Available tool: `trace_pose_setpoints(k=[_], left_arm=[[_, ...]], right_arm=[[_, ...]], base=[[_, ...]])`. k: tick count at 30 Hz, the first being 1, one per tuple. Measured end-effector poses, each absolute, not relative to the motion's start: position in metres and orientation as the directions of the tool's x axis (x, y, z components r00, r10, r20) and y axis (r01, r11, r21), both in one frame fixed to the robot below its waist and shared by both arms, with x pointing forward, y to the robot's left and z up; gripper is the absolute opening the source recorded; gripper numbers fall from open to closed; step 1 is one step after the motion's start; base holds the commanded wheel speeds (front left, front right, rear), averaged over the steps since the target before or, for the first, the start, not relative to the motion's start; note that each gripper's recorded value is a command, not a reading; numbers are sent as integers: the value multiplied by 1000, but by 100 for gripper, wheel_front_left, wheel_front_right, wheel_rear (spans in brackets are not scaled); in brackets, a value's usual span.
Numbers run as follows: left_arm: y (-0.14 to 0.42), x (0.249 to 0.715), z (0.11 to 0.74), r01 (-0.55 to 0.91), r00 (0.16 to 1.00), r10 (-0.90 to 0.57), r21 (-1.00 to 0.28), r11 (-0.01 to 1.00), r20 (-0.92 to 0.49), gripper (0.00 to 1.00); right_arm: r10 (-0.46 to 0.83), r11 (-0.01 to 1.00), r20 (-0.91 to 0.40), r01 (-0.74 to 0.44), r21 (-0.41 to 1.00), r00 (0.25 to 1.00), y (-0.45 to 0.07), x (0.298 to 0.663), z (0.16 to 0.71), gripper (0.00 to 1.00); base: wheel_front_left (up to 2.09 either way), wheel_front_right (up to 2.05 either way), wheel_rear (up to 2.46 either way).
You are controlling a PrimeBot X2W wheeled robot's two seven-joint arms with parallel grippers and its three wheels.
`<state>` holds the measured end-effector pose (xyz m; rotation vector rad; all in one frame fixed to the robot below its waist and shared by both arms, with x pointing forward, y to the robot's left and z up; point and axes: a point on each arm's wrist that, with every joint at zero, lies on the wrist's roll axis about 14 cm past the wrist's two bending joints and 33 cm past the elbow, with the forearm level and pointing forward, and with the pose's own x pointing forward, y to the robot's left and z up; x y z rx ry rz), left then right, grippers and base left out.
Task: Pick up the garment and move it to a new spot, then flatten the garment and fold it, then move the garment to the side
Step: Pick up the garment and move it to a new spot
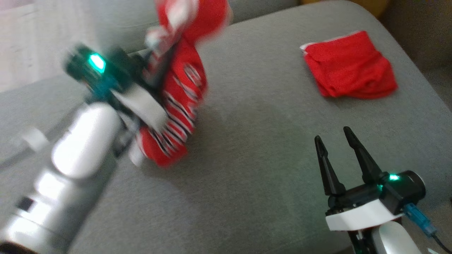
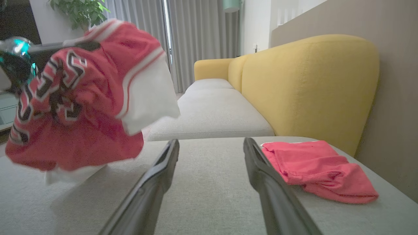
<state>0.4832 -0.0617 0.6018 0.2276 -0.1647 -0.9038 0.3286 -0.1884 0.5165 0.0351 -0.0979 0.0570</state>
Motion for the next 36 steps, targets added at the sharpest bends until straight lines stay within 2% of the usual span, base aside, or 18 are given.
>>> trace_pose_setpoints(k=[5, 10, 11, 12, 16, 23, 30, 36], left_arm=[[-105, 437, 501, 866, 500, -860, 95, 491, -102, 0], [-100, 413, 414, 850, 500, -831, -45, 525, -245, 0], [-100, 413, 414, 850, 500, -831, -45, 525, -245, 41], [-101, 412, 408, 842, 507, -824, -59, 536, -252, 100], [-108, 413, 418, 807, 554, -805, -100, 582, -211, 100], [-68, 411, 463, 677, 726, -683, -88, 731, -87, 100], [14, 379, 477, 440, 895, -445, -93, 893, -44, 100], [90, 353, 508, 205, 978, -199, -96, 974, 65, 100]], right_arm=[[-1, 999, 54, -2, 53, 999, -200, 326, 504, 100], [8, 998, 9, -8, 59, 1000, -196, 339, 491, 100], [8, 998, 9, -8, 59, 1000, -196, 339, 491, 100], [10, 998, 6, -10, 59, 1000, -196, 342, 490, 100], [35, 997, 0, -35, 61, 999, -190, 350, 486, 100], [101, 990, 16, -103, 99, 995, -169, 349, 488, 100], [136, 983, 8, -136, 120, 991, -156, 332, 483, 100], [178, 978, 86, -186, 97, 980, -143, 338, 506, 100]], base=[[0, 0, 0], [0, 0, 0], [0, 0, 0], [0, 0, 0], [0, 0, 0], [0, 0, 0], [0, 0, 0], [0, 0, 0]])
